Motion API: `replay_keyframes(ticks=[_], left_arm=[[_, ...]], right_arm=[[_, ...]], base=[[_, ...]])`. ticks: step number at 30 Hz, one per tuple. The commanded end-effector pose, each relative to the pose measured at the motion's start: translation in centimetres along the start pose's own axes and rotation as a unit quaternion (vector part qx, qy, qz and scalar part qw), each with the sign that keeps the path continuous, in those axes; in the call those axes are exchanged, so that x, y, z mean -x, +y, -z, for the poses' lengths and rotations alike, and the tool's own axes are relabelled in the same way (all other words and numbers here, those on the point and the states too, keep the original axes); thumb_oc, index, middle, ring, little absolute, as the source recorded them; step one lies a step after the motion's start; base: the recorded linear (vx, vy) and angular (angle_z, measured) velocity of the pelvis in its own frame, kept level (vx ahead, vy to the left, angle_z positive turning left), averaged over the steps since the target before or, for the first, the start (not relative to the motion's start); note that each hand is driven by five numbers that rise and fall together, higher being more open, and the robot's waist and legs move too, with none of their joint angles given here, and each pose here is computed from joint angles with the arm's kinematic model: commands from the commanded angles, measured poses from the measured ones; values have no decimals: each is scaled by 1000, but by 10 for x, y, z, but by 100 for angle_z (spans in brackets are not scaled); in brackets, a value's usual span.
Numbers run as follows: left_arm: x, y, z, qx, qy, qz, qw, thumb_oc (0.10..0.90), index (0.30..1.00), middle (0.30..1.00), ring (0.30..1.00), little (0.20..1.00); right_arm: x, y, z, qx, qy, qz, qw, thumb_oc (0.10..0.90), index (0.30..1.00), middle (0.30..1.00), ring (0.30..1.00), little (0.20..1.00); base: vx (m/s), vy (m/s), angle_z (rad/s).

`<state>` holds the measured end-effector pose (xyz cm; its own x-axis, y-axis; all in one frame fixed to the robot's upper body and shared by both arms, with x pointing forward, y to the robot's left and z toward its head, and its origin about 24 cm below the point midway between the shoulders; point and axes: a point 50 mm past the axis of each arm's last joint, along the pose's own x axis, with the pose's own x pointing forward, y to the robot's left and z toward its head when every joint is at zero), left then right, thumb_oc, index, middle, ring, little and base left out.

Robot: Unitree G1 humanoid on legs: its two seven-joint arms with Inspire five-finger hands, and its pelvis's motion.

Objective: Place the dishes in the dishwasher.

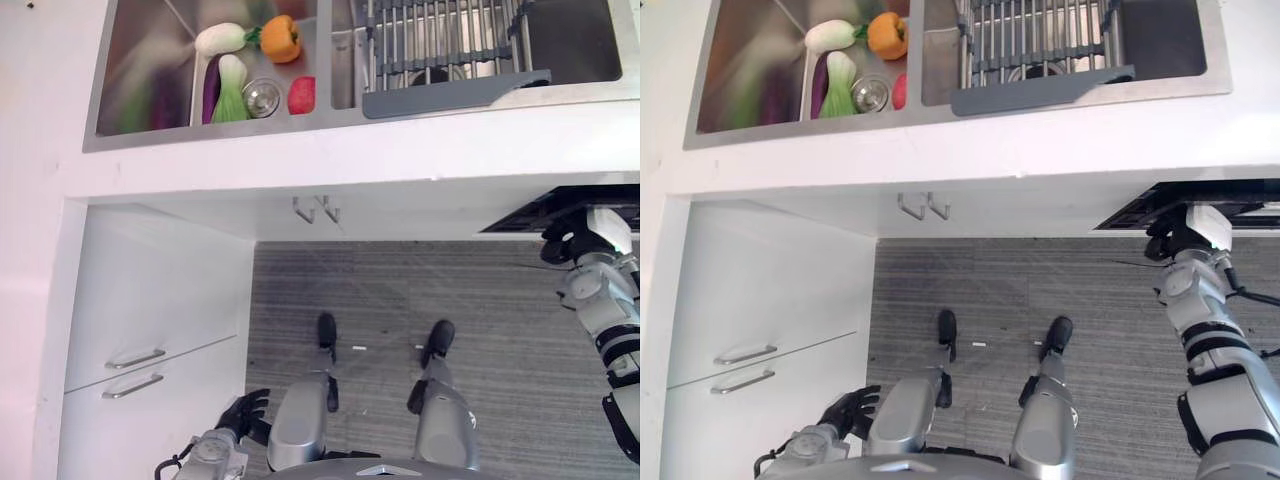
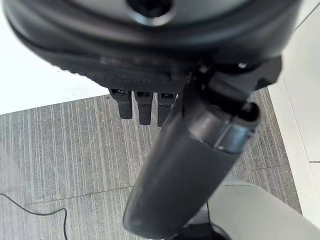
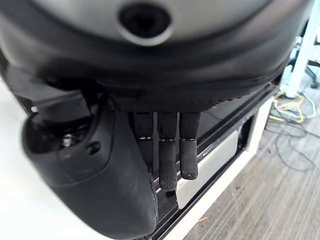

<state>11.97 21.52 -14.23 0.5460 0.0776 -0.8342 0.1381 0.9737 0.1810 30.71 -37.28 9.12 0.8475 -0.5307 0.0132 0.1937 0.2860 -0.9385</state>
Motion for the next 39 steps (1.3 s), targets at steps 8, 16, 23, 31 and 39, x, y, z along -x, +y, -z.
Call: replay_keyframes(ticks=[8,16,23,31,39], left_arm=[[1,19,-22,-38,-55,-2,998,800,900,900,900,900],[-2,10,-32,-18,-67,25,997,800,900,900,900,900],[-5,18,-11,93,-17,-16,995,800,900,900,900,900],[0,14,38,103,108,-28,988,800,900,900,900,900],[5,0,58,31,166,15,985,800,900,900,900,900]], right_arm=[[-12,-33,7,97,-24,22,995,800,900,900,900,900],[38,56,38,65,0,-100,993,800,900,900,900,900],[201,198,89,-49,174,-356,917,800,900,900,900,900],[260,225,100,-151,317,-406,844,800,900,900,900,900],[280,234,100,-153,353,-465,797,800,900,900,900,900]], base=[[-8,1,0],[18,-17,-1],[120,-75,-6],[99,34,-23],[60,44,-11]])
